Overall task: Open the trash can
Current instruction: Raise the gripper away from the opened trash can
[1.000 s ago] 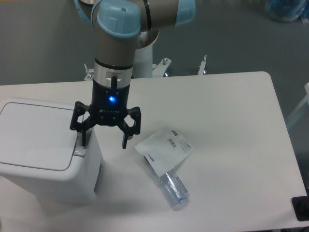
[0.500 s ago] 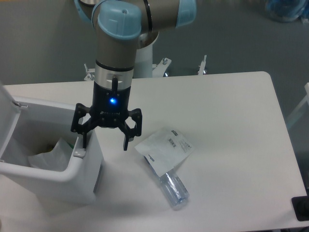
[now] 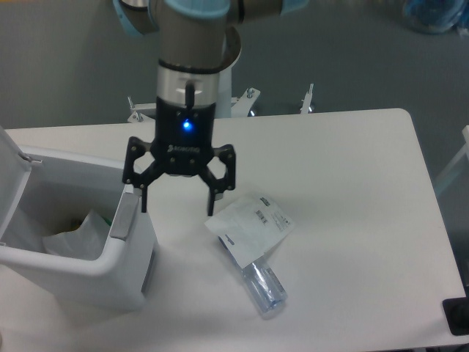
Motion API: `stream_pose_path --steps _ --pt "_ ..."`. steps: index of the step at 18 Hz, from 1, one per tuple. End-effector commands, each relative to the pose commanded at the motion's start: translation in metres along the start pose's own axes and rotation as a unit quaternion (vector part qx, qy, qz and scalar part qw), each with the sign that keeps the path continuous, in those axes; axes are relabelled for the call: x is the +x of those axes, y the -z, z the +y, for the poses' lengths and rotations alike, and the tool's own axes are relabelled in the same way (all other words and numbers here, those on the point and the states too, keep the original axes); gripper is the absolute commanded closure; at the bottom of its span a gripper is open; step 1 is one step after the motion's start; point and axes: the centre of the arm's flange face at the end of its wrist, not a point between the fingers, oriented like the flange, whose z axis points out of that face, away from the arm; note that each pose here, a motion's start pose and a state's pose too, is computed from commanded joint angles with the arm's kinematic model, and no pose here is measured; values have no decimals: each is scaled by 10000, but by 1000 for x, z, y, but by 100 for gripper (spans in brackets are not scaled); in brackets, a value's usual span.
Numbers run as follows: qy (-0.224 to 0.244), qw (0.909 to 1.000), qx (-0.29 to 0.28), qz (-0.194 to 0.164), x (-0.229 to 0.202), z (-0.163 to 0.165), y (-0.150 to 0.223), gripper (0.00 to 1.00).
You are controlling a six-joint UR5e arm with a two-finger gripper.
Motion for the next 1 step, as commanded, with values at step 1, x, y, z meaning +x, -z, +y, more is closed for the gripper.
stream_pose_path --steps 1 --pt "-20 10000 -10 -59 -4 0 0 0"
